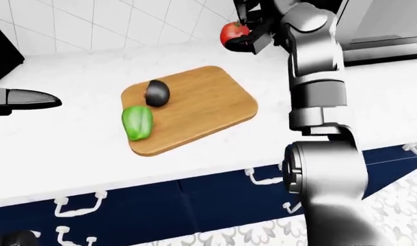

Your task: Place the avocado, onion, tomato and bell pepper on the cutting board.

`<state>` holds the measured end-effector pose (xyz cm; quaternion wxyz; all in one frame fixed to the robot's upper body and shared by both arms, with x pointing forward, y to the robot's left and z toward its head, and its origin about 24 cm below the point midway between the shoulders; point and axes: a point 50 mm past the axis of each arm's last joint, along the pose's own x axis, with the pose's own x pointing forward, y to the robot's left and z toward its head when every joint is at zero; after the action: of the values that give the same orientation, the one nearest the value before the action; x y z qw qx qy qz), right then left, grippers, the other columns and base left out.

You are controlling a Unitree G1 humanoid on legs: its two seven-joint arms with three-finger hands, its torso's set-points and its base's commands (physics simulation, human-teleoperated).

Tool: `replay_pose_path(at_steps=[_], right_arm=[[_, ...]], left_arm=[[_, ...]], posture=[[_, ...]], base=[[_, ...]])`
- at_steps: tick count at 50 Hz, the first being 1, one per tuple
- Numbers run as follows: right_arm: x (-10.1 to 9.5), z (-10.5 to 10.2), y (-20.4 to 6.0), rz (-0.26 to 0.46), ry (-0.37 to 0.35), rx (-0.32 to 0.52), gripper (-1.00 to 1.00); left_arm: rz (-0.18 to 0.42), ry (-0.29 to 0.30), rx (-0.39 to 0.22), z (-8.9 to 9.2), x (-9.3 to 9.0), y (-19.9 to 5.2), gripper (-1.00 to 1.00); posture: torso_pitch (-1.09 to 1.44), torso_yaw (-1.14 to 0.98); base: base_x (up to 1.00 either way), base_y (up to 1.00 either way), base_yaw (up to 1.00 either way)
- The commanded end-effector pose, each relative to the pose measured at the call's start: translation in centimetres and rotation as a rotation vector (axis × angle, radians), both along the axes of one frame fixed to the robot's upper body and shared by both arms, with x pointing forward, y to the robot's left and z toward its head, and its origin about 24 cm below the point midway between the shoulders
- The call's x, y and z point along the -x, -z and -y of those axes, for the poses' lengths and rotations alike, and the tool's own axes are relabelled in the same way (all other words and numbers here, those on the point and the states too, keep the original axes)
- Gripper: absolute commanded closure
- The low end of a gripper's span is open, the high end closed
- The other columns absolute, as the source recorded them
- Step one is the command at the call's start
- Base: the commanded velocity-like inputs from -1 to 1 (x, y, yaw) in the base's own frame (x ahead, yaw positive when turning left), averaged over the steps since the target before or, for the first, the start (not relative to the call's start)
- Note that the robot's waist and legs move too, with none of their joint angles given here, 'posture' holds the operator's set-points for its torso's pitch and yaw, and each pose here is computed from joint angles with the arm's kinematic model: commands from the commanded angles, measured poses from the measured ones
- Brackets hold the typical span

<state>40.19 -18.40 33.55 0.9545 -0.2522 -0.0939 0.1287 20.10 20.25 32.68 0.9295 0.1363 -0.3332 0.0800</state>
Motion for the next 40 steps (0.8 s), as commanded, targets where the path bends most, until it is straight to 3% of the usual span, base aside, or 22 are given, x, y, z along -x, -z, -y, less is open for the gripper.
replay_pose_path(at_steps=[1,11,27,28,29,40], right_arm=[[0.7,-0.8,-2.8,0.127,-0.036,0.004,1.00],[-0.7,-4.4,-1.1,0.074,-0.156,0.038,1.00],[-1.5,-8.7,1.8,0.001,-0.282,0.091,1.00],[-1.5,-10.3,3.1,-0.027,-0.330,0.101,1.00],[-1.5,-10.6,3.3,-0.030,-0.337,0.104,1.00],[-1.5,-11.5,4.0,-0.047,-0.366,0.108,1.00]], left_arm=[[0.059,-0.015,-0.006,-0.1,0.5,-0.8,-1.00],[0.067,-0.012,-0.010,0.0,0.6,-1.1,-1.00],[0.057,-0.016,-0.017,0.0,0.3,-0.4,-1.00],[0.057,-0.017,-0.016,-0.1,0.3,-0.5,-1.00],[0.057,-0.016,-0.016,-0.1,0.3,-0.5,-1.00],[0.060,-0.019,-0.012,-0.3,0.4,-0.6,-1.00]], posture=[[0.00,0.00],[0.00,0.00],[0.00,0.00],[0.00,0.00],[0.00,0.00],[0.00,0.00]], base=[[0.00,0.00,0.00],[0.00,0.00,0.00],[0.00,0.00,0.00],[0.00,0.00,0.00],[0.00,0.00,0.00],[0.00,0.00,0.00]])
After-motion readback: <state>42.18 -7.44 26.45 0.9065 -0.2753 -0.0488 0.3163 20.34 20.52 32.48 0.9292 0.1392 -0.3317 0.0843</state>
